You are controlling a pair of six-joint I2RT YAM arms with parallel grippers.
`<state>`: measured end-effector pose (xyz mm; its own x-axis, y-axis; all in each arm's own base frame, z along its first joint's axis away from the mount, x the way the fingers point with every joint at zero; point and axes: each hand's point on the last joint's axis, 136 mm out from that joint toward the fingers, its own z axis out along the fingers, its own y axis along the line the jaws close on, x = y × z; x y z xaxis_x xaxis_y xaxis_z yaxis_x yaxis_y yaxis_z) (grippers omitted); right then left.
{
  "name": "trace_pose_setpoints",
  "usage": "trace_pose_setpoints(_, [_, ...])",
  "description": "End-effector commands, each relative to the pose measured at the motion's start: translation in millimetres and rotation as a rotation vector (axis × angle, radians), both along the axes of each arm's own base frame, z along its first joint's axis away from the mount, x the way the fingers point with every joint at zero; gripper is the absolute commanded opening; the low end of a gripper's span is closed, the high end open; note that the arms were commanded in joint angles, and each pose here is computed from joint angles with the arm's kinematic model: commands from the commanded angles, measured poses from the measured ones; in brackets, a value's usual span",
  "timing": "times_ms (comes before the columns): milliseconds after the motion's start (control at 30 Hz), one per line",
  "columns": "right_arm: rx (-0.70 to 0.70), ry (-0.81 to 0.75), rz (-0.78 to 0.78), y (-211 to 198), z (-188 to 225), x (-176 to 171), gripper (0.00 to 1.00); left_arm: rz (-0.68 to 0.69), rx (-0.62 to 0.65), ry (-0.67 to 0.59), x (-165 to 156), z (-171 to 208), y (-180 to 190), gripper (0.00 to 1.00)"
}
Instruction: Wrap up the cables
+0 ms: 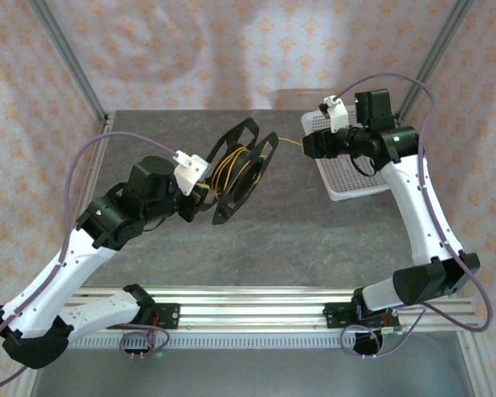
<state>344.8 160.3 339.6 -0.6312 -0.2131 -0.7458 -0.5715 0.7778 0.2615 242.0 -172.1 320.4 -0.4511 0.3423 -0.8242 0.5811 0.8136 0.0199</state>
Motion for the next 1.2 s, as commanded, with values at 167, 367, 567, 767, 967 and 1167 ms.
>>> trace_pose_setpoints(167, [-0.013,0.052,0.095,11,-15,0,0.5,-0.041,-0.051,-0.086,-3,34,-8,0.0])
trace_pose_setpoints(367, [0.008,0.097,0.129,20,-24,2,0.5,-0.047,-0.044,-0.086,-4,34,-9,0.0])
trace_pose_setpoints(567, [0.025,0.138,0.136,25,-29,5,0.29,-0.047,-0.042,-0.085,-5,33,-9,0.0])
trace_pose_setpoints(767, [0.041,0.168,0.142,29,-29,6,0.06,-0.048,-0.038,-0.083,-4,32,-10,0.0])
trace_pose_setpoints(967, [0.049,0.17,0.141,32,-27,2,0.0,-0.042,-0.036,-0.085,-3,32,-9,0.0])
trace_pose_setpoints(1167, [0.097,0.076,0.035,36,-3,12,0.0,-0.034,-0.016,-0.072,2,25,-11,0.0])
